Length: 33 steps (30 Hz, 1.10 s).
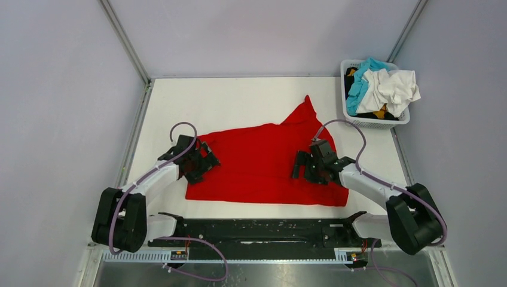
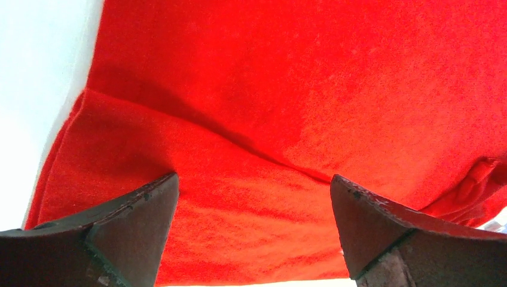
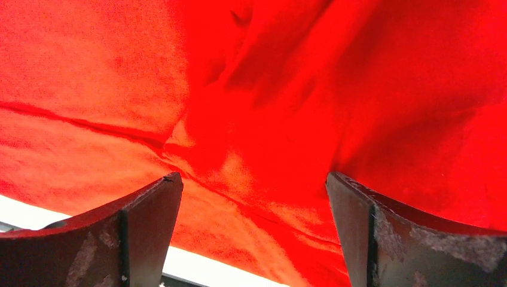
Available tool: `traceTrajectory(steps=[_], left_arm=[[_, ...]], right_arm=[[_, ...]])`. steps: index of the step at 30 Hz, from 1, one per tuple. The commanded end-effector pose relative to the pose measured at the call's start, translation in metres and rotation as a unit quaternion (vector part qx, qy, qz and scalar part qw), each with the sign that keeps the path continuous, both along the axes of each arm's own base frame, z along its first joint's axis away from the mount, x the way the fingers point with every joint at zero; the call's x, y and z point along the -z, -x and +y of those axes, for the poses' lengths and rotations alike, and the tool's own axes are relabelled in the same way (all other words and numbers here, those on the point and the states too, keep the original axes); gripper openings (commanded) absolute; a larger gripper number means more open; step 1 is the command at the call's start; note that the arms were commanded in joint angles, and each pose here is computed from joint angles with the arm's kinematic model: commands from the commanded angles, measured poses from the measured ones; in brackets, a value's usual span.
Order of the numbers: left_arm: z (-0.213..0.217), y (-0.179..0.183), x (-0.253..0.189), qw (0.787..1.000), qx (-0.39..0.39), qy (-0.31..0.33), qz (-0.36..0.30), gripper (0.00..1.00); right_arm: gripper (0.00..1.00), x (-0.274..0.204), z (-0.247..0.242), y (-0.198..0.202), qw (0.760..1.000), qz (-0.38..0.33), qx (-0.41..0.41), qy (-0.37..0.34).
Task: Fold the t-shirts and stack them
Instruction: Fold the flattened tshirt in 1/3 of the way, then grab the side of the flattened tshirt furthest away from the robot with both arms
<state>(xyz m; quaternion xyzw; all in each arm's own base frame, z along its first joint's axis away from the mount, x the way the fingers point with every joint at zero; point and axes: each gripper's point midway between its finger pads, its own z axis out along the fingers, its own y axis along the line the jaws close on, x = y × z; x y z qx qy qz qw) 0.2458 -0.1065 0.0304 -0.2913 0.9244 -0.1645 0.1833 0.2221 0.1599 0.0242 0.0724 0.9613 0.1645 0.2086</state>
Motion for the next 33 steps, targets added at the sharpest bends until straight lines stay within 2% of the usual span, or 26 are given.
traceTrajectory(steps=[1,6,10,12,17,19,22,25,33], left_arm=[[0.007,0.061,0.034,0.996,-0.003,-0.009,0.092,0.99],[0.002,0.081,0.025,0.996,0.004,0.005,0.085,0.99],[-0.001,0.078,0.006,0.999,-0.002,0.020,0.050,0.99],[0.000,0.068,-0.008,1.000,-0.004,0.017,0.022,0.99],[0.019,0.027,-0.044,0.997,-0.043,-0.041,-0.045,0.99],[0.030,0.007,-0.054,0.993,-0.067,-0.072,-0.067,0.99],[0.042,-0.018,-0.057,0.987,-0.090,-0.106,-0.078,0.98],[0.046,-0.035,-0.049,0.988,-0.095,-0.108,-0.059,0.94],[0.040,-0.060,-0.023,0.991,-0.088,-0.096,-0.032,0.66]], right_arm=[[1.00,0.014,-0.018,0.057,0.997,0.073,0.004,0.014],[0.99,0.007,-0.027,0.078,0.997,0.073,0.000,0.007],[0.99,-0.011,-0.019,0.064,1.000,0.022,-0.008,-0.020],[1.00,-0.021,-0.021,0.048,1.000,-0.017,0.008,-0.015],[1.00,-0.069,-0.027,-0.003,0.989,-0.137,0.052,0.000],[0.99,-0.085,-0.031,-0.018,0.983,-0.166,0.077,0.005],[1.00,-0.097,-0.028,-0.030,0.980,-0.188,0.069,0.009],[0.99,-0.101,-0.029,-0.036,0.978,-0.193,0.073,0.019],[0.99,-0.094,-0.036,-0.043,0.977,-0.191,0.081,0.039]])
